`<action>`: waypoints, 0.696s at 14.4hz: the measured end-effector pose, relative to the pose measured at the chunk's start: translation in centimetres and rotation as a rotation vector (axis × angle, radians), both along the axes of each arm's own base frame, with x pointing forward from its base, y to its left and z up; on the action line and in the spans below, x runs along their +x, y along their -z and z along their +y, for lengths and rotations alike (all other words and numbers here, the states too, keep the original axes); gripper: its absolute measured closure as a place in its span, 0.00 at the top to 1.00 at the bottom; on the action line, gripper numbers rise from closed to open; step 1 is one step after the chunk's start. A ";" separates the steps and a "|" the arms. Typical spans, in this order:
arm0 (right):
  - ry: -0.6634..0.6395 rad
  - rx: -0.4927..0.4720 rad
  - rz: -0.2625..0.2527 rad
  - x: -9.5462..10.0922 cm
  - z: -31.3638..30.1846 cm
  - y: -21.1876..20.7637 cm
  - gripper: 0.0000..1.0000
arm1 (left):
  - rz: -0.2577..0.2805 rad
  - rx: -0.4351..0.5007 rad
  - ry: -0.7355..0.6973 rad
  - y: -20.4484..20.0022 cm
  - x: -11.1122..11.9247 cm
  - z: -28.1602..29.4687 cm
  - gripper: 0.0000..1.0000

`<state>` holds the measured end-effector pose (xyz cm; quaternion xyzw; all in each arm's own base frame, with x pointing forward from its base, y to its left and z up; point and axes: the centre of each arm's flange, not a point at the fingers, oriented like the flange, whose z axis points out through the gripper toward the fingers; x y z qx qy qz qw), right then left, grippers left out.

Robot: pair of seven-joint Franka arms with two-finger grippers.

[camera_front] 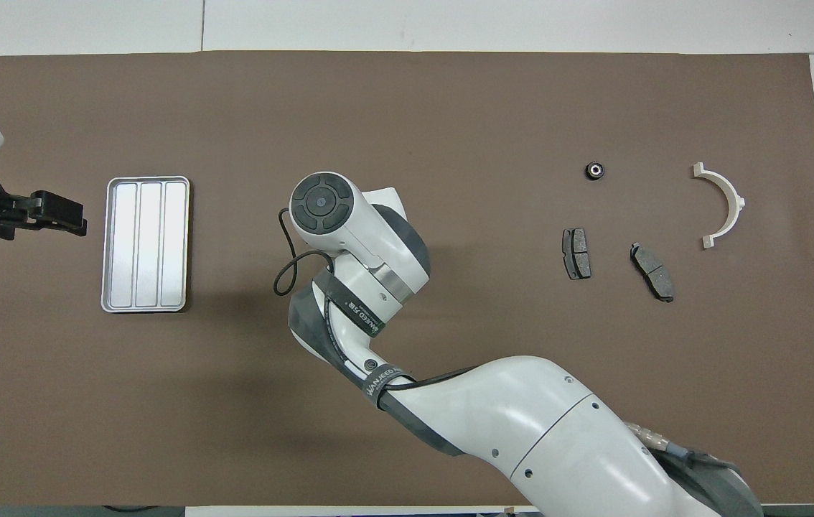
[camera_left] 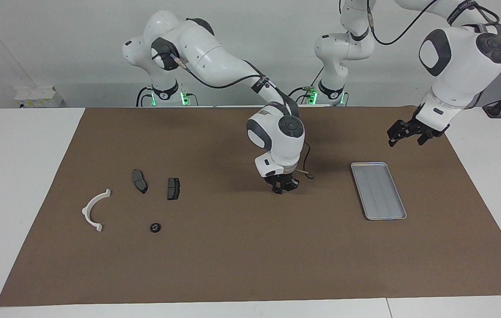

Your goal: Place bearing gear from tray to pile

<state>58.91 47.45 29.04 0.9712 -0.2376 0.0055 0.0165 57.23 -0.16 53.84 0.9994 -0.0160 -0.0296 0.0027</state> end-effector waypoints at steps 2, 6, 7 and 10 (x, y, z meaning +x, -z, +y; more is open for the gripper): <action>-0.031 -0.038 0.040 1.8 -2.8 -1.6 0.23 | -0.002 0.000 0.003 -0.1 0.0 0.0 1.00; -0.192 -0.053 0.088 6.1 -12.5 -12.5 0.23 | -0.018 -0.001 0.001 -1.2 -0.2 0.1 1.00; -0.250 -0.050 0.092 6.5 -15.4 -15.8 0.23 | -0.018 -0.001 0.002 -1.3 -0.3 0.1 1.00; -0.463 -0.042 0.128 6.9 -25.2 -23.2 0.23 | 0.004 -0.002 0.002 -1.3 -0.6 0.1 1.00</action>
